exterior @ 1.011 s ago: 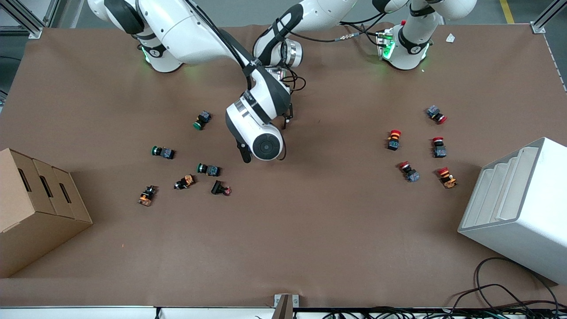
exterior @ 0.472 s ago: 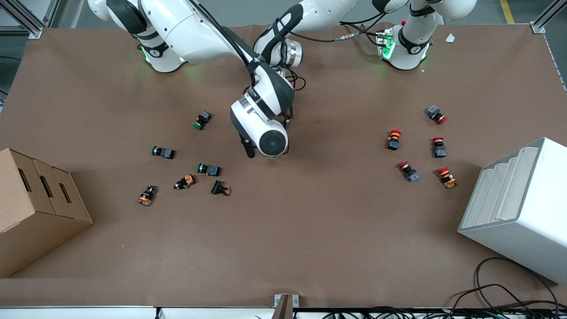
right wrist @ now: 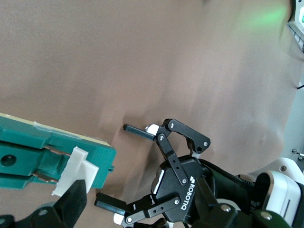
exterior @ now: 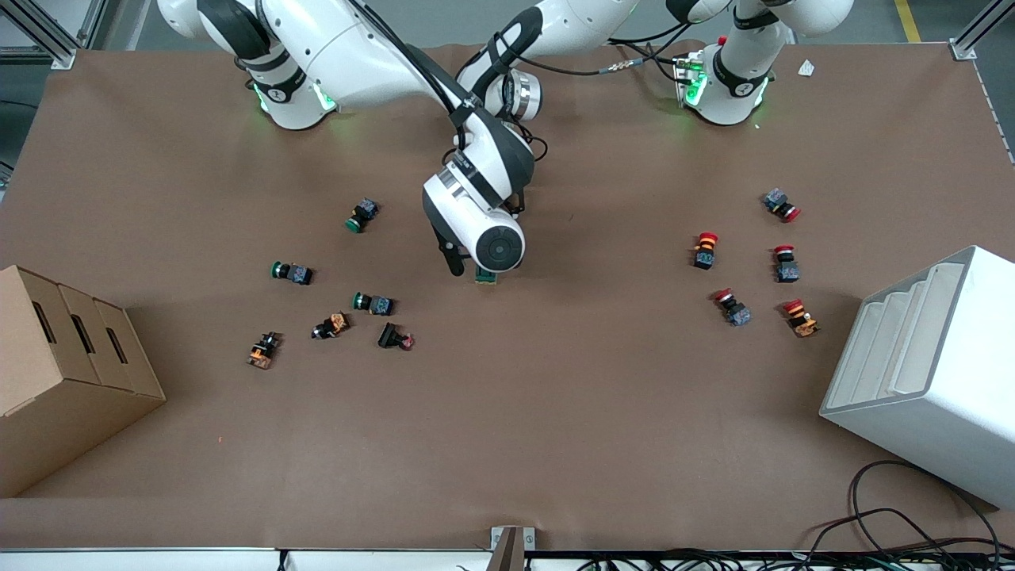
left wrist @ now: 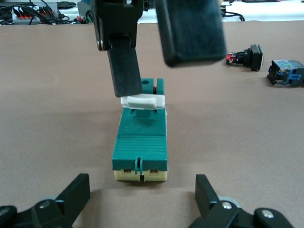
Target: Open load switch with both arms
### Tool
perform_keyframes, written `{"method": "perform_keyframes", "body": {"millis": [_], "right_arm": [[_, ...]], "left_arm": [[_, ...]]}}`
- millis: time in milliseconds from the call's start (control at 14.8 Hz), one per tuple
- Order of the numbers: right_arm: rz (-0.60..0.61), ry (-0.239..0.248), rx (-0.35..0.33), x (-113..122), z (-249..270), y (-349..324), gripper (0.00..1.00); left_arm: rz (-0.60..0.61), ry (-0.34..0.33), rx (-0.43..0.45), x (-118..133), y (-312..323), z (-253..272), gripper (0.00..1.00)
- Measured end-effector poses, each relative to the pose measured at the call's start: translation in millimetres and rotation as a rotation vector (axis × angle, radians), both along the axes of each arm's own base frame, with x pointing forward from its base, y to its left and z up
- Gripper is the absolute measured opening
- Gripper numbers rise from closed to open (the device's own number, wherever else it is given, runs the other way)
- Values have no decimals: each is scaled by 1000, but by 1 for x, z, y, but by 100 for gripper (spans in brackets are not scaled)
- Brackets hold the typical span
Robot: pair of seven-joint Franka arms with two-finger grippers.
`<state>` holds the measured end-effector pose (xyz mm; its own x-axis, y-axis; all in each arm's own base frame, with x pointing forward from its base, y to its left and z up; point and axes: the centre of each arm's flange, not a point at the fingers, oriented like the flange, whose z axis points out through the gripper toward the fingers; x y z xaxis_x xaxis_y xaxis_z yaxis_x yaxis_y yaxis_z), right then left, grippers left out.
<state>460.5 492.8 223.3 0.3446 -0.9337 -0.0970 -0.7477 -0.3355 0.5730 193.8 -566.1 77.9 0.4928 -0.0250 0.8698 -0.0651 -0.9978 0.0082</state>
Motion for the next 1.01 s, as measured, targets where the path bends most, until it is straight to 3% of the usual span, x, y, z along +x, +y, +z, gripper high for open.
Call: {"method": "perform_keyframes", "body": {"millis": [742,876,1011], "right_arm": [[-2,-6,-3,-6,-13,-1,100],[5,-15,10,1,-9,-4,100],[49,-37,53,23,7,-17,100]], "left_arm": [[0,-1,1,0,0,0,99],[0,-1,1,0,0,0,99],[0,-2,1,-1,0,0,99]]}}
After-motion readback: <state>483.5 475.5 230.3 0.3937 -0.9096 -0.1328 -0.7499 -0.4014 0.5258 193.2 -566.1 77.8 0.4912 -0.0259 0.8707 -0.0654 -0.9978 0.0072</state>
